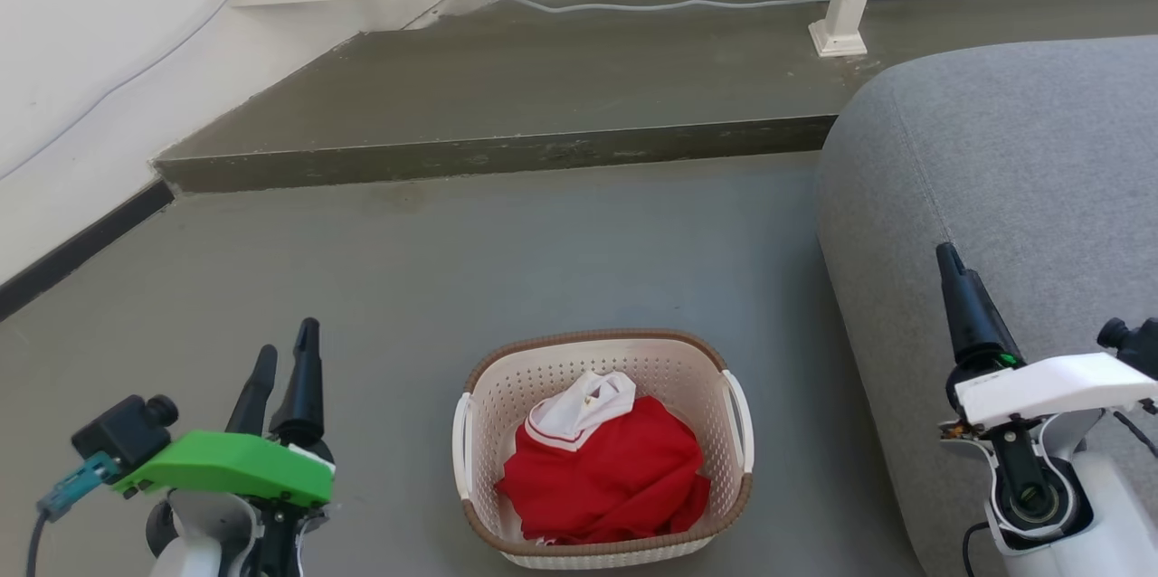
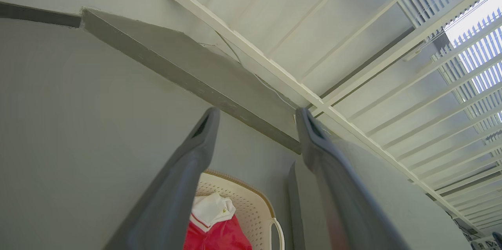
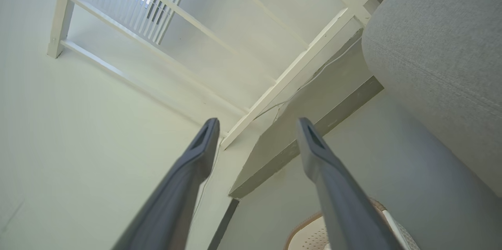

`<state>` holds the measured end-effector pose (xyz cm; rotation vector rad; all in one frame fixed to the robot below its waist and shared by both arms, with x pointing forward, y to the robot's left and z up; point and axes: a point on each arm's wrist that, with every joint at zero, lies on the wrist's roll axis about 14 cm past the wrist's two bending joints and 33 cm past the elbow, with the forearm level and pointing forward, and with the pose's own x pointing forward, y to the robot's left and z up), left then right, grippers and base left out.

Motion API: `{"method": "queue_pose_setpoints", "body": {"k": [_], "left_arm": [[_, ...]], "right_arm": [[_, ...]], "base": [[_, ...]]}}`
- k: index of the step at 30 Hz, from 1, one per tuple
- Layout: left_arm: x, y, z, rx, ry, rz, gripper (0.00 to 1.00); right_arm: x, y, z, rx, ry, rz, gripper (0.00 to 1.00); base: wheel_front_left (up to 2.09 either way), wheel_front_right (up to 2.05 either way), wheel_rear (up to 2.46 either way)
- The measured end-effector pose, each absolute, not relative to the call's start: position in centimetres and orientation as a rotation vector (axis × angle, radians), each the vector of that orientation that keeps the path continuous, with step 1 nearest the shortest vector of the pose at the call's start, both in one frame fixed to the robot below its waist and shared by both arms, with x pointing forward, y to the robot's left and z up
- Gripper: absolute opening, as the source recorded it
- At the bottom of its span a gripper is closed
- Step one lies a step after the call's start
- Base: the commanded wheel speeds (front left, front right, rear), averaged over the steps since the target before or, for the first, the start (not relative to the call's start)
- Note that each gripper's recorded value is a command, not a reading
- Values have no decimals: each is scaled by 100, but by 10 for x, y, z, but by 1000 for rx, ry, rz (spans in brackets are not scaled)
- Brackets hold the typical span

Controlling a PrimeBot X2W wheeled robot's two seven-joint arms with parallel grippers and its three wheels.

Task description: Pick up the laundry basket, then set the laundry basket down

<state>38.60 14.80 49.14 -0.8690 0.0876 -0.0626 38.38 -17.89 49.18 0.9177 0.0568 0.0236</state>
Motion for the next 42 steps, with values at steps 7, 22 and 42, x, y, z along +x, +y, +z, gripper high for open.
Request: {"method": "queue_pose_setpoints", "body": {"k": [7,22,42], "left_arm": [[386,143,492,-731,80,-70,100],[390,134,505,-542,15,-104,100],[389,120,523,-284,-85,-164,100]], "right_arm": [[384,-170,493,776,56,61,100],[386,-159,499,558,26,105,100],[383,-142,508,274,-43,184,100]], "base": [[0,0,0],[0,0,0],[0,0,0]]}}
